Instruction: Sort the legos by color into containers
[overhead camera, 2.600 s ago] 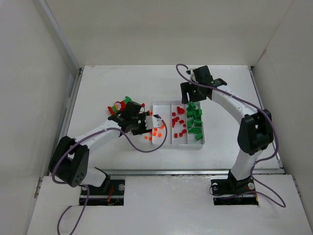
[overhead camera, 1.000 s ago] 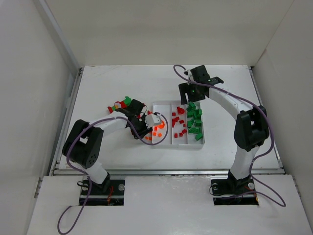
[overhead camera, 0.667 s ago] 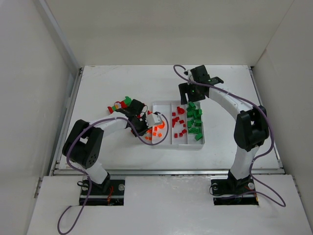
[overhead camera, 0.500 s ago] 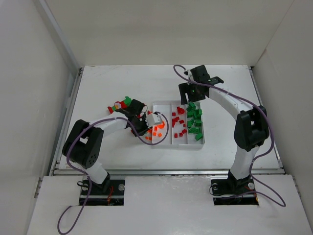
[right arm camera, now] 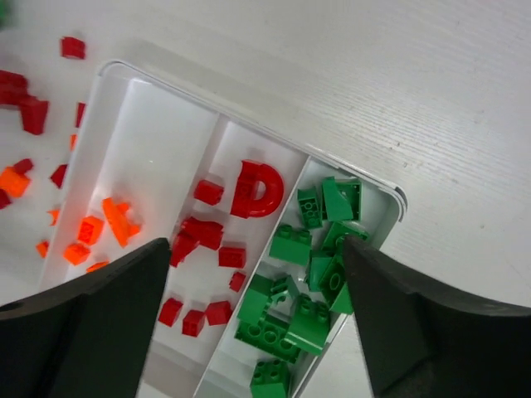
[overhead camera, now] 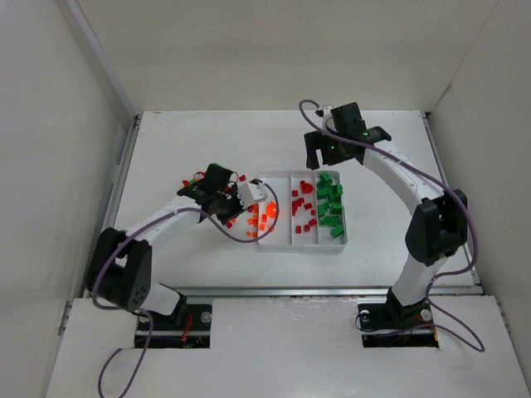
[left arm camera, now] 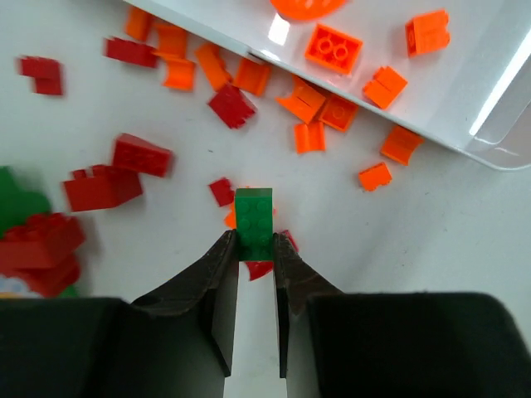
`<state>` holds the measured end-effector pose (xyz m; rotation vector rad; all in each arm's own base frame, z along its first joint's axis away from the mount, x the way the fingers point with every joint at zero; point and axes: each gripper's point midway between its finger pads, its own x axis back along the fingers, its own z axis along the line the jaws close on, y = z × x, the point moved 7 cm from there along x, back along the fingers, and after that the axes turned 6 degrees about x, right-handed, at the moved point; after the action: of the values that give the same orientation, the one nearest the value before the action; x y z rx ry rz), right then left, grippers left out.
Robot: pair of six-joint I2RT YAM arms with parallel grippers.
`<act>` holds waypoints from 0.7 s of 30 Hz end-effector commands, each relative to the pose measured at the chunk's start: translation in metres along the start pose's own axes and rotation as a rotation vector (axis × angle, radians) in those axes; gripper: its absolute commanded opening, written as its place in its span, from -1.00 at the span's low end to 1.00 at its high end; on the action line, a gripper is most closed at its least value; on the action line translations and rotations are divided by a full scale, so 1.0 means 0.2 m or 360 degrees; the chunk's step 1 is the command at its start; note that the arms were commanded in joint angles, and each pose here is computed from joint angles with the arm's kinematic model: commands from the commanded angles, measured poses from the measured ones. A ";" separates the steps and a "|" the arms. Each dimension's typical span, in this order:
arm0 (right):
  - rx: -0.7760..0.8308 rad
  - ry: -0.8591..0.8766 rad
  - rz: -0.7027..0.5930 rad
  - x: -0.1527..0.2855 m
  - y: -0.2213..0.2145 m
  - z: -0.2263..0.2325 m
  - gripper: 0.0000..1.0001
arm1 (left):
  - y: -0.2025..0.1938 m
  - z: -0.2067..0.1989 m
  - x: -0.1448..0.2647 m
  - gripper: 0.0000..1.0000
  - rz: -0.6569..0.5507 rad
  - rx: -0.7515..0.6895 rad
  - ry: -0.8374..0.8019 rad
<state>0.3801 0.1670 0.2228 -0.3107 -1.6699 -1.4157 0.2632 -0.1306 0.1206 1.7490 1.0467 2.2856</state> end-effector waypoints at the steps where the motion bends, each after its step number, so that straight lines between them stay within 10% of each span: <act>1: 0.0066 0.0078 -0.0267 0.20 0.12 0.04 0.74 | 0.09 0.01 0.12 -1.00 -0.0186 -0.0038 0.0096; 3: 0.0076 0.0095 -0.0323 0.27 0.12 0.05 1.00 | 0.16 0.02 0.21 -1.00 -0.0325 -0.0066 0.0162; 11: 0.0200 0.0386 -0.0618 0.58 0.21 0.33 1.00 | 0.57 0.03 0.62 -1.00 -0.1108 -0.0361 0.0506; 16: 0.0260 0.1037 -0.0973 0.74 0.30 0.62 1.00 | 0.71 0.00 0.74 -1.00 -0.1326 -0.0428 0.0503; 21: 0.0165 0.1111 -0.0942 0.73 0.30 0.67 0.75 | 0.75 -0.08 0.81 -1.00 -0.1399 -0.0480 0.0423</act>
<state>0.2822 0.2423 0.3556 0.5648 -1.3603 -1.5668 0.2543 -0.1731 0.2952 0.7763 1.1210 2.0522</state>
